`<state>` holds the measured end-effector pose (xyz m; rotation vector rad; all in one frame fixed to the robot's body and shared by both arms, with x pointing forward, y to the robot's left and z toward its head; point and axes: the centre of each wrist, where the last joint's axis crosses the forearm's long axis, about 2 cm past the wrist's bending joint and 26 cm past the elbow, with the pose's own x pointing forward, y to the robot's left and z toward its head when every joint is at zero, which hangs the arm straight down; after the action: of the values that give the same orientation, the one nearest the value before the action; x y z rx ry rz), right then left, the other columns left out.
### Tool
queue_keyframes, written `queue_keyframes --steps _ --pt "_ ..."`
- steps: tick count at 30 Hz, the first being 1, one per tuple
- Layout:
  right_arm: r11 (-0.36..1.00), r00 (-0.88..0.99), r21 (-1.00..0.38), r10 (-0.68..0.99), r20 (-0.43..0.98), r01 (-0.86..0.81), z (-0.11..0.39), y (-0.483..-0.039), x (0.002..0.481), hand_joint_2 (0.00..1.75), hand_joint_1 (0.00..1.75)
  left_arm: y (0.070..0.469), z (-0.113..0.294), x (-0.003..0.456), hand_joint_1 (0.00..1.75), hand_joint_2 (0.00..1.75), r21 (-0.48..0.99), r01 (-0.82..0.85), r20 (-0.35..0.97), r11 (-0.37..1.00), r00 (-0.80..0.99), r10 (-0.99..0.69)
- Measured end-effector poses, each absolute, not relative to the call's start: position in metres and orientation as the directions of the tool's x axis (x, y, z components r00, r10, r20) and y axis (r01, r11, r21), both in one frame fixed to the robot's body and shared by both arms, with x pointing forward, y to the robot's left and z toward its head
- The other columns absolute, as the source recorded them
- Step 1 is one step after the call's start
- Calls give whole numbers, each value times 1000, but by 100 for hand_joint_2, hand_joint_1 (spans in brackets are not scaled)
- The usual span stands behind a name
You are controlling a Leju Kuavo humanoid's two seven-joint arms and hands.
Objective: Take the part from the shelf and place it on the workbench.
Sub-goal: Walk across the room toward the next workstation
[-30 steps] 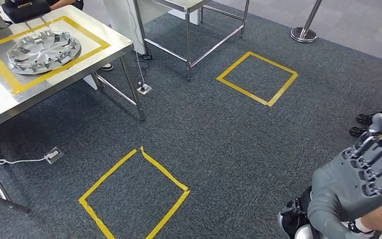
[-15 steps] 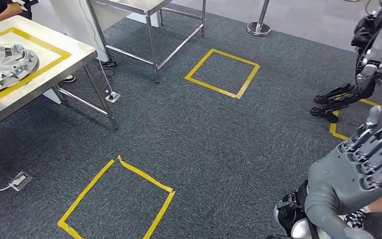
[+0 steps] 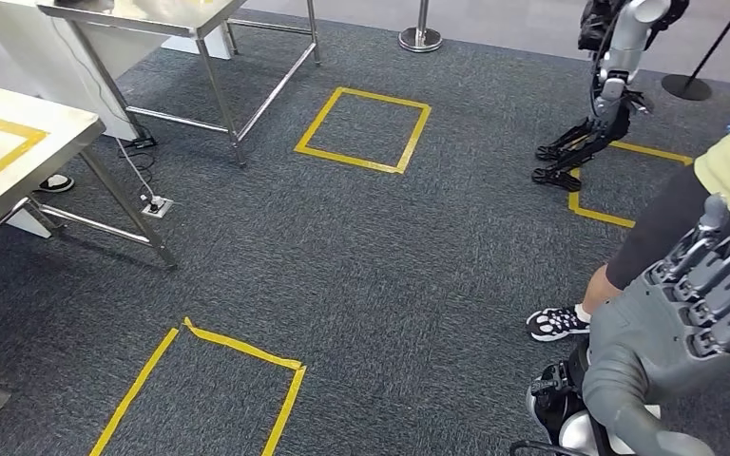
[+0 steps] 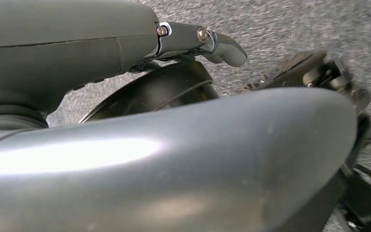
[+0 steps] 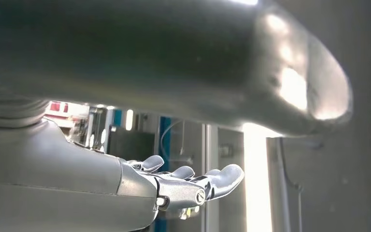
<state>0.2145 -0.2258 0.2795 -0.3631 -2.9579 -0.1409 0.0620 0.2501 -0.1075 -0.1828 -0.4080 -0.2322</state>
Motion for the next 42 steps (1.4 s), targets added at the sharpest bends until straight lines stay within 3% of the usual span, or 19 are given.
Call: queue_keyframes --steps 42 --pt "968 -960 109 203 191 226 285 -223 224 0 0 256 -109 58 0 0 -143 183 399 973 910 -112"
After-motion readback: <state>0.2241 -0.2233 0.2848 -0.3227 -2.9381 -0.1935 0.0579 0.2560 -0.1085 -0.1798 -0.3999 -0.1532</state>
